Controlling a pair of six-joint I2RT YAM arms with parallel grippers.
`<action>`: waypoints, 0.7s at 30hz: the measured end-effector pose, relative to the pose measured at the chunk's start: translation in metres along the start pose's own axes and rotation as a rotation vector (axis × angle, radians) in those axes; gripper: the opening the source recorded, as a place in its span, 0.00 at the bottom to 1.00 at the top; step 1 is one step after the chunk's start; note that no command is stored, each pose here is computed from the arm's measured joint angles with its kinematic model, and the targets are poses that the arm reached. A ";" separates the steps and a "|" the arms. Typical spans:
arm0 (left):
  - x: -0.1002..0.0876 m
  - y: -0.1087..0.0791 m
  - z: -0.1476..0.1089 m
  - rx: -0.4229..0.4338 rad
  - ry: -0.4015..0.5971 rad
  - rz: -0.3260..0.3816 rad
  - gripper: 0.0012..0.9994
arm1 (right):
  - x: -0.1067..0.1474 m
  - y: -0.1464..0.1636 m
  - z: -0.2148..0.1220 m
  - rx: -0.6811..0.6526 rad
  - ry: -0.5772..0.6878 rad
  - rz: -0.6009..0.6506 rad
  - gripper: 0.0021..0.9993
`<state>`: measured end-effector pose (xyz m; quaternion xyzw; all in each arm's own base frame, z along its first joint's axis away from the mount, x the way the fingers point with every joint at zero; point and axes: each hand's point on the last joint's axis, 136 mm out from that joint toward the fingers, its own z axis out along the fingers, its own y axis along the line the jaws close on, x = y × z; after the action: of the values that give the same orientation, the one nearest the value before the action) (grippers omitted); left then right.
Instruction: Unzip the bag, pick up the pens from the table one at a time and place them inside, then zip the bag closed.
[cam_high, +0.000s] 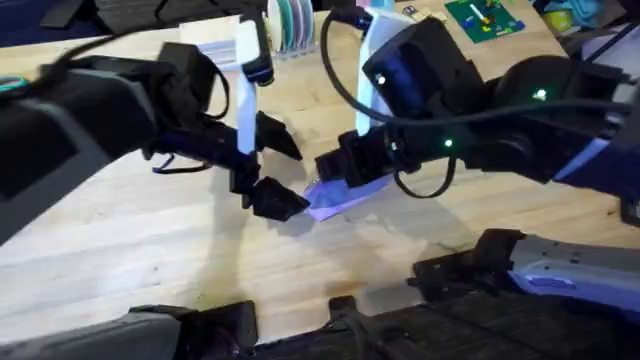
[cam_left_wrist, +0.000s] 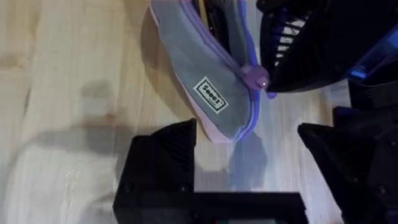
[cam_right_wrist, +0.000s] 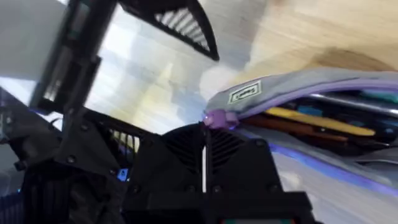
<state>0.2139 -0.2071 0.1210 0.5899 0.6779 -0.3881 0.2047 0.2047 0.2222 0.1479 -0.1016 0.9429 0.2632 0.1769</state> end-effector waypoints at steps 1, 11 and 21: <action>0.000 0.000 0.004 0.017 -0.008 -0.008 0.99 | -0.002 -0.002 0.000 0.003 -0.004 0.007 0.03; 0.004 0.005 0.032 0.122 -0.058 -0.045 0.99 | -0.006 -0.008 -0.002 0.013 -0.016 0.027 0.03; -0.003 -0.002 0.041 0.148 -0.061 -0.005 0.48 | -0.006 -0.008 -0.002 0.013 -0.016 0.027 0.03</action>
<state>0.2056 -0.2405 0.0983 0.5894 0.6423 -0.4557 0.1801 0.2123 0.2152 0.1483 -0.0855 0.9444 0.2605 0.1816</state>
